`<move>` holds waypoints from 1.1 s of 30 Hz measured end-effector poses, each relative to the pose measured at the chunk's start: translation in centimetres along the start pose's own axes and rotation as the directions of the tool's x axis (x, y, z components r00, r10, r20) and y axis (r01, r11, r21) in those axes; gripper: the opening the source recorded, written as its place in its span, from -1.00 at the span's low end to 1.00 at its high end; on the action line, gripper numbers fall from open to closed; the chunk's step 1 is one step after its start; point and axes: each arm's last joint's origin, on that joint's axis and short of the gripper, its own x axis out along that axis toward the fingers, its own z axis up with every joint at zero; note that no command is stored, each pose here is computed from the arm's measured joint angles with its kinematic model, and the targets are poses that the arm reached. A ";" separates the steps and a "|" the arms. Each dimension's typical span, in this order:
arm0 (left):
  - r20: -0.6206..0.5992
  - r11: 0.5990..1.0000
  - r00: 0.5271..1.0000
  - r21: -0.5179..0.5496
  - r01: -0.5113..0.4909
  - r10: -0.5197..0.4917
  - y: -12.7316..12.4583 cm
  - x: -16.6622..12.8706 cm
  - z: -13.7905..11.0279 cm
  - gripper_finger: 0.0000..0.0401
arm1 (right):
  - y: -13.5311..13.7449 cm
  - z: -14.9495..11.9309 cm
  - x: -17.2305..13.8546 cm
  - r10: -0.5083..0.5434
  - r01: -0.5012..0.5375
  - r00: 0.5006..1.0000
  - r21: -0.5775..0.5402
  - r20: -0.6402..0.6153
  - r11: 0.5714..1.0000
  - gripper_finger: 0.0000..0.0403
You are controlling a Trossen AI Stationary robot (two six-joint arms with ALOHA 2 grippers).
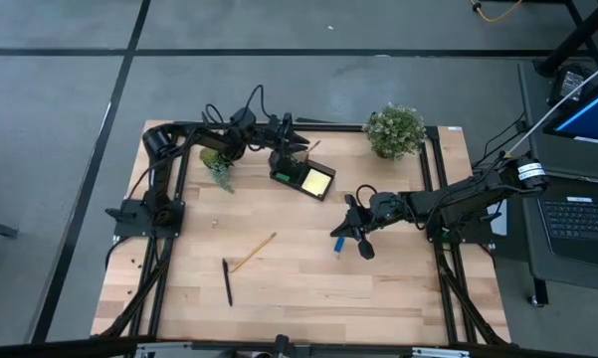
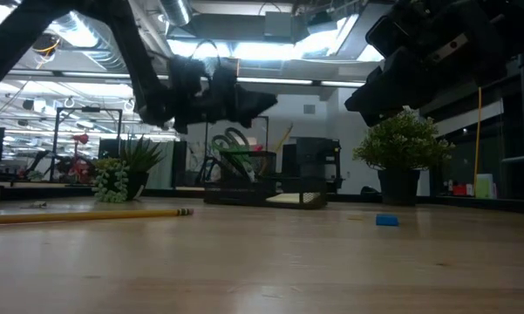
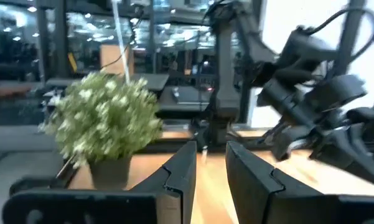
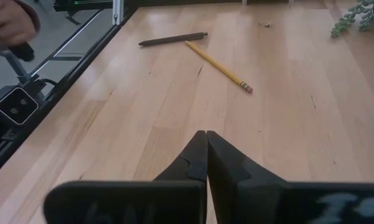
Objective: Pick and place office supplies into organizer
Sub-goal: Put the pencil into the desk organizer
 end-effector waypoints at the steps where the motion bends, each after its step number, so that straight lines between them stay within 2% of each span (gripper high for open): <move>1: 0.001 1.000 1.000 0.008 0.013 -0.013 -0.1 0.0 0.4 -0.59 | 0.0 0.0 0.0 0.000 0.000 1.000 0.000 0.000 1.000 -0.96; 5: 0.027 0.997 0.998 0.057 0.057 -0.059 -1.1 0.3 2.5 -0.59 | 0.0 0.0 0.0 0.000 0.000 1.000 0.000 0.000 1.000 -0.96; 8: 0.000 0.993 0.996 0.072 0.091 -0.091 -2.0 0.7 3.6 -0.59 | 0.0 0.0 0.0 0.000 0.000 1.000 0.001 0.000 1.000 -0.96; 11: -0.078 0.987 0.989 0.094 0.132 -0.125 -3.0 0.9 4.4 -0.59 | 0.0 0.0 0.0 0.000 0.000 1.000 0.020 0.000 1.000 -0.96; 14: -0.224 0.991 0.969 0.061 0.118 -0.101 -4.3 0.5 4.7 -0.60 | 0.0 0.1 0.0 0.001 -0.001 1.000 0.047 0.006 0.999 -0.96; 17: -0.412 0.992 0.911 0.107 0.066 -0.016 -6.6 -0.1 5.0 -0.61 | 0.0 0.1 0.0 0.001 -0.001 1.000 0.034 0.006 0.999 -0.96; 21: -0.592 0.980 0.802 0.192 0.048 0.077 -10.7 -0.1 5.9 -0.67 | 0.0 0.1 0.0 0.000 0.000 1.000 0.006 0.007 1.000 -0.96; 26: -0.702 0.976 0.702 0.213 0.046 0.120 -15.2 0.0 6.7 -0.73 | 0.0 0.1 0.0 0.000 0.000 1.000 0.001 0.008 1.000 -0.96; 30: -0.755 0.983 0.638 0.182 -0.021 0.153 -18.0 0.2 6.7 -0.72 | 0.0 0.1 0.0 0.000 -0.001 1.000 0.027 0.009 1.000 -0.96; 33: -0.787 0.973 0.576 0.223 -0.066 0.220 -20.3 0.5 6.4 -0.71 | 0.0 0.1 0.0 0.000 -0.001 1.000 0.027 0.009 1.000 -0.96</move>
